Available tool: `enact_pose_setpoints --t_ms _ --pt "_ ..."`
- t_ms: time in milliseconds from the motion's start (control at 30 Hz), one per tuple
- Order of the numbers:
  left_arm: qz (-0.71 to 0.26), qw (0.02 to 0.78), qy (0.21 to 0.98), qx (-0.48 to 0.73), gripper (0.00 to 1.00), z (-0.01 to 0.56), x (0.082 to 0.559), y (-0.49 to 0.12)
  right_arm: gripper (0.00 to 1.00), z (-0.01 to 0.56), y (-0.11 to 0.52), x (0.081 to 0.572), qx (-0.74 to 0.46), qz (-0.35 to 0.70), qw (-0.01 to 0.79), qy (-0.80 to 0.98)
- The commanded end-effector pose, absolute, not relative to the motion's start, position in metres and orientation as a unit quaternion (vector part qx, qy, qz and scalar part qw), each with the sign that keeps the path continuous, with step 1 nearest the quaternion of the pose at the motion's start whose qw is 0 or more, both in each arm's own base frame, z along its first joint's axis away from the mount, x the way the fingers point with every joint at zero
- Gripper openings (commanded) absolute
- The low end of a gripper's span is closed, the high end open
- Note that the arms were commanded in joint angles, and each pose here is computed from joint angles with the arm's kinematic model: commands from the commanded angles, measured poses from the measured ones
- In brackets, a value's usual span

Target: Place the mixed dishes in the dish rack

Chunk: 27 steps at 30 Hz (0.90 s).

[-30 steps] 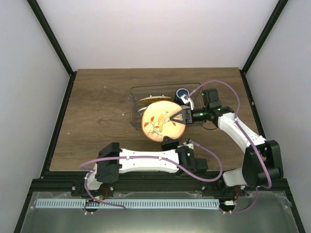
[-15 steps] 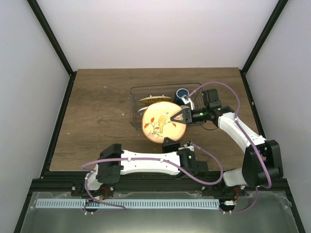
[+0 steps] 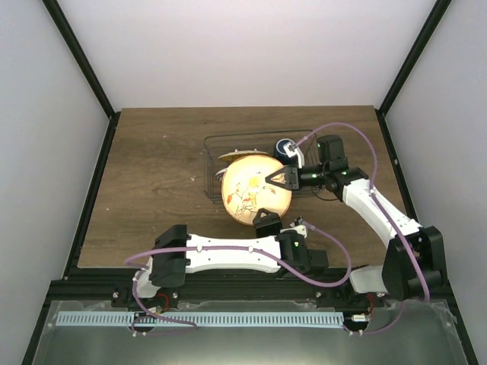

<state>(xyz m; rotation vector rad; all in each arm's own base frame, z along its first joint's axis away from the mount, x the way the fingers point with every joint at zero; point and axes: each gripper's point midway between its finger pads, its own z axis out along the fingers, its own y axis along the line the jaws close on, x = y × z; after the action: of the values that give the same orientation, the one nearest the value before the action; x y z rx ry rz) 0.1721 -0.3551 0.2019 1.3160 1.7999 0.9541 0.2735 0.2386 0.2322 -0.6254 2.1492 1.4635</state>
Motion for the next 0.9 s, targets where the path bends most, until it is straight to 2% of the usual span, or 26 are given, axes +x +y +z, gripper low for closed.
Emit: enact_pose_setpoints --t_ms 0,433,667,867 --pt "0.345 0.365 0.710 0.493 0.58 0.221 0.168 -0.350 0.01 0.287 0.242 0.286 -0.274 0.532 0.321 0.734" --pt "0.303 0.346 0.741 0.489 0.59 0.214 0.159 -0.349 0.01 0.282 0.241 0.298 -0.267 0.515 0.335 0.743" --pt "0.155 0.364 0.779 0.486 0.61 0.246 0.143 -0.373 0.01 0.290 0.239 0.305 -0.276 0.494 0.359 0.742" --pt "0.015 0.404 0.802 0.440 0.63 0.313 0.147 -0.374 0.01 0.297 0.237 0.302 -0.285 0.485 0.373 0.738"
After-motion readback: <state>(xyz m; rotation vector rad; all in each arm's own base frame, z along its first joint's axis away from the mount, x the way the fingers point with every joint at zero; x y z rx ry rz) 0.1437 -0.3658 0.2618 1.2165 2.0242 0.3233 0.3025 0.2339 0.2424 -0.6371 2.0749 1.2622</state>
